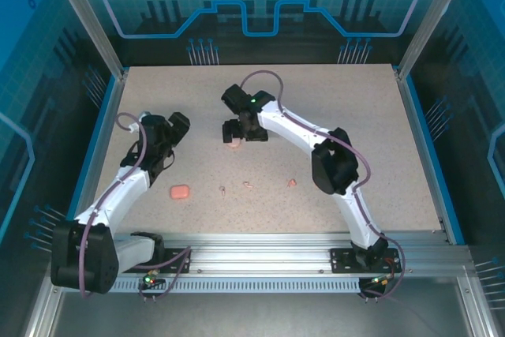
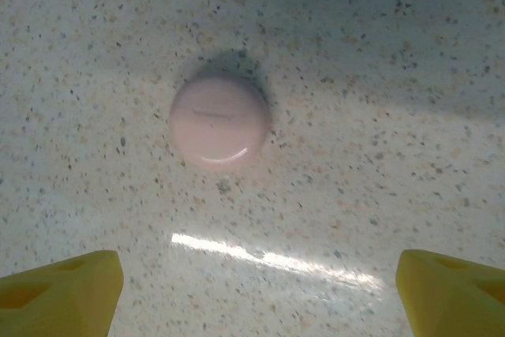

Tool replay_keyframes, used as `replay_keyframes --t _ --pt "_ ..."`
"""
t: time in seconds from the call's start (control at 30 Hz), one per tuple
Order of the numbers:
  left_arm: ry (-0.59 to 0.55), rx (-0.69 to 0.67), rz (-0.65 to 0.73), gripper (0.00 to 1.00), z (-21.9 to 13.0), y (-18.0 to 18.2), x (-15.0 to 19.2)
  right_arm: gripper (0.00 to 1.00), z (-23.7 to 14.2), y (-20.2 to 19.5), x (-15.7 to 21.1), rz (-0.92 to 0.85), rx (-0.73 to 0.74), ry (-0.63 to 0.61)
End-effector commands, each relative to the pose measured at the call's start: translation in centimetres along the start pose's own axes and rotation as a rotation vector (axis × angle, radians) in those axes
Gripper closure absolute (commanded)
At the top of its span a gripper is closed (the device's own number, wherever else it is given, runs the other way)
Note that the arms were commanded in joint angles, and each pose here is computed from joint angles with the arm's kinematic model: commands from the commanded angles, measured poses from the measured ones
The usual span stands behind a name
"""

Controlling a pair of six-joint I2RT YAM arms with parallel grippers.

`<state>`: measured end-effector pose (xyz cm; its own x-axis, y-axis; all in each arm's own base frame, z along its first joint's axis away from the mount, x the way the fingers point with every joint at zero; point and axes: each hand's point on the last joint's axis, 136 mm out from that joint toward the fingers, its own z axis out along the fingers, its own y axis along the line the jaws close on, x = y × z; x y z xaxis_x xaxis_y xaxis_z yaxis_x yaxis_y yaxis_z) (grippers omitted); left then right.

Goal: Insert wireless bluetooth earbuds into charging case

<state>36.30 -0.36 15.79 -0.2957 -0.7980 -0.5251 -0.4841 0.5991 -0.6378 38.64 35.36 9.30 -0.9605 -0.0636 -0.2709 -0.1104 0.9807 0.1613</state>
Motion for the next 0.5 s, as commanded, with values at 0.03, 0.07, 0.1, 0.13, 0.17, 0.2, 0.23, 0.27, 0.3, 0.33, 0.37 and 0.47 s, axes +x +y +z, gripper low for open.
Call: replay_keyframes --t 0.03,0.07,0.1,0.13,0.17,0.2,0.23,0.27,0.3,0.33,0.37,0.47 --pt "0.026 -0.020 -0.048 0.01 0.4 0.4 -0.5 0.09 1.8 0.3 0.8 0.006 0.101 0.027" --pt "0.030 -0.021 -0.052 0.01 0.4 0.6 -0.5 0.09 2.2 0.4 0.7 0.009 0.111 0.025" --pt "0.034 -0.020 -0.051 0.01 0.5 0.6 -0.4 0.09 2.6 0.4 0.5 0.012 0.121 0.024" --pt "0.037 -0.022 -0.054 0.01 0.5 0.8 -0.4 0.09 3.0 0.5 0.3 0.018 0.129 0.019" --pt "0.038 -0.022 -0.055 0.01 0.5 0.9 -0.4 0.10 3.4 0.7 0.1 0.019 0.127 0.016" --pt "0.039 -0.020 -0.052 0.01 0.4 0.9 -0.3 0.10 3.6 0.9 -0.1 0.020 0.125 0.013" --pt "0.040 -0.019 -0.048 0.01 0.4 1.0 -0.3 0.11 3.9 1.2 -0.4 0.023 0.118 0.006" --pt "0.042 -0.021 -0.043 0.01 0.4 1.2 -0.2 0.11 4.2 1.4 -0.7 0.025 0.113 0.001" --pt "0.045 -0.022 -0.040 0.01 0.4 1.3 -0.1 0.12 4.4 1.6 -0.9 0.027 0.107 -0.007" --pt "0.045 -0.021 -0.038 0.01 0.4 1.4 0.0 0.12 4.7 1.7 -1.2 0.028 0.105 -0.014" --pt "0.047 -0.022 -0.040 0.01 0.4 1.5 0.1 0.12 5.1 1.8 -1.3 0.031 0.106 -0.021" --pt "0.055 -0.028 -0.044 0.01 0.5 1.8 0.5 0.15 6.0 1.7 -1.6 0.036 0.114 -0.031"
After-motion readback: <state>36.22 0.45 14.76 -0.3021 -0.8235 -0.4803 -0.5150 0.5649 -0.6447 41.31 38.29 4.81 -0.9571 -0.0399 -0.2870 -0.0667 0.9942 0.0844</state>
